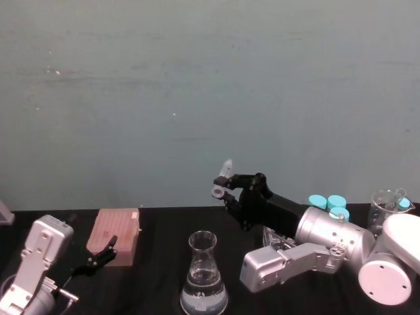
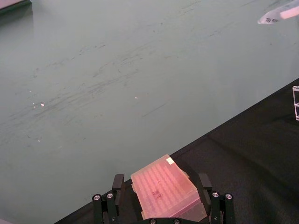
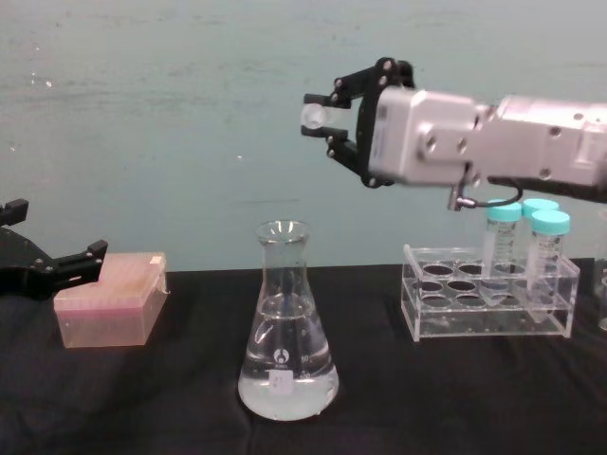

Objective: Pour the liquid from the test tube into the beaker using one hand.

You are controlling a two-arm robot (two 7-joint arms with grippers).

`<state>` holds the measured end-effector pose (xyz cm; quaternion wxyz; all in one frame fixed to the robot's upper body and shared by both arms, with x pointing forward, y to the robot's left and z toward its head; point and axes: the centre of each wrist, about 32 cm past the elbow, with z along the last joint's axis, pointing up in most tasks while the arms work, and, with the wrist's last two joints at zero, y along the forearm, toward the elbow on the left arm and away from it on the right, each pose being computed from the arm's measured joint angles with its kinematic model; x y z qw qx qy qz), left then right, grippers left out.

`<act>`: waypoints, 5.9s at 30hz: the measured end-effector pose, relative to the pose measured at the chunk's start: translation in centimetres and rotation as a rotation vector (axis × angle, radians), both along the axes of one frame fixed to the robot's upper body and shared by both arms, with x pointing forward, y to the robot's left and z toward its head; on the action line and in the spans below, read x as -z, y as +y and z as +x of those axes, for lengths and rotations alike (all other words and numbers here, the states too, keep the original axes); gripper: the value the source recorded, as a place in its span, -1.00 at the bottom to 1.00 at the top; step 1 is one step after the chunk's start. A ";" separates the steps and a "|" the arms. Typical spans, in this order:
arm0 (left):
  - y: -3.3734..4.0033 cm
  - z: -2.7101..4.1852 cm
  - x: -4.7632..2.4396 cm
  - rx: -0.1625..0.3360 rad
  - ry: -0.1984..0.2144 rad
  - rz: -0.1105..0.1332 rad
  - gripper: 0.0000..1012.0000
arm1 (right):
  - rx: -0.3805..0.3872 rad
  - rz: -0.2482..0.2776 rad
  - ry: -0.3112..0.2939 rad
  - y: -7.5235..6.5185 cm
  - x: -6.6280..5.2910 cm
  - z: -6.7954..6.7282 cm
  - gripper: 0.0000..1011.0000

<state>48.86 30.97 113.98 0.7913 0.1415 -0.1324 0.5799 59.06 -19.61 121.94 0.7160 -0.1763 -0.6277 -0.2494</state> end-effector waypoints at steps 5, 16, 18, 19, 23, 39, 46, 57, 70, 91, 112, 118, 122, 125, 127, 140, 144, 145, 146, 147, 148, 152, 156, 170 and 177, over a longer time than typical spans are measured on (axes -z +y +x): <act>0.00 0.00 0.00 0.000 0.000 0.000 0.98 | 0.032 0.081 0.073 -0.8 -0.6 -0.5 -0.60; 0.00 0.00 0.00 0.000 0.000 0.000 0.98 | 0.083 0.289 0.323 -3.1 -2.5 -0.7 -0.60; 0.00 0.00 0.00 0.000 0.000 0.000 0.98 | 0.090 0.330 0.375 -3.7 -3.0 -0.6 -0.60; 0.00 0.00 0.00 0.000 0.000 0.000 0.98 | 0.093 0.343 0.390 -3.9 -3.1 -0.6 -0.60; 0.00 0.00 0.00 0.000 0.000 0.000 0.98 | 0.110 0.392 0.460 -4.9 -3.7 -0.3 -0.60; 0.00 0.00 0.00 0.000 0.000 0.000 0.98 | 0.171 0.571 0.774 -8.2 -5.3 0.3 -0.60; 0.00 0.00 0.00 0.000 0.000 0.000 0.98 | 0.168 0.630 0.873 -8.9 -5.5 0.4 -0.60; 0.00 0.00 0.00 0.000 0.000 0.000 0.98 | 0.184 0.651 0.973 -9.5 -5.8 0.2 -0.60; 0.00 0.00 0.00 0.000 0.000 0.000 0.98 | 0.256 0.612 1.038 -9.9 -4.2 0.2 -0.60; 0.00 0.00 0.00 0.000 0.000 0.000 0.98 | 0.263 0.578 1.083 -9.6 -2.4 1.4 -0.60; 0.00 0.00 0.00 0.000 0.000 0.000 0.98 | 0.261 0.552 1.101 -9.1 -1.4 2.2 -0.60; 0.00 0.00 0.00 0.000 0.000 0.000 0.98 | 0.268 0.546 1.108 -9.0 -1.0 2.5 -0.60; 0.00 0.00 0.00 0.000 0.000 0.000 0.98 | 0.271 0.543 1.111 -8.9 -0.7 2.7 -0.60; 0.00 0.00 0.00 0.000 0.000 0.000 0.98 | 0.271 0.543 1.114 -8.9 -0.6 2.8 -0.60; 0.00 0.00 0.00 0.000 0.000 0.000 0.98 | 0.271 0.541 1.116 -8.8 -0.4 2.8 -0.60; 0.00 0.00 0.00 0.000 0.000 0.000 0.98 | 0.273 0.529 1.133 -8.7 0.3 3.2 -0.60; 0.00 0.00 0.00 0.000 0.000 0.000 0.98 | 0.272 0.525 1.128 -8.8 0.4 3.2 -0.60; 0.00 0.00 0.00 0.000 0.000 0.000 0.98 | 0.272 0.525 1.128 -8.8 0.4 3.2 -0.60; 0.00 0.00 0.00 0.000 0.000 0.000 0.98 | 0.272 0.525 1.128 -8.8 0.4 3.2 -0.60; 0.00 0.00 0.00 0.000 0.000 0.000 0.98 | 0.272 0.525 1.128 -8.8 0.4 3.2 -0.60; 0.00 0.00 0.00 0.000 0.000 0.000 0.98 | 0.272 0.525 1.128 -8.8 0.3 3.2 -0.60; 0.00 0.00 0.00 0.000 0.000 0.000 0.98 | 0.271 0.525 1.129 -8.8 0.3 3.2 -0.60; 0.00 0.00 0.00 0.000 0.000 0.000 0.98 | 0.271 0.526 1.129 -8.8 0.3 3.2 -0.60; 0.00 0.00 0.00 0.000 0.000 0.000 0.98 | 0.273 0.528 1.130 -8.8 0.3 3.2 -0.04; 0.00 0.00 0.00 0.000 0.000 0.000 0.98 | 0.273 0.529 1.130 -8.8 0.3 3.2 0.41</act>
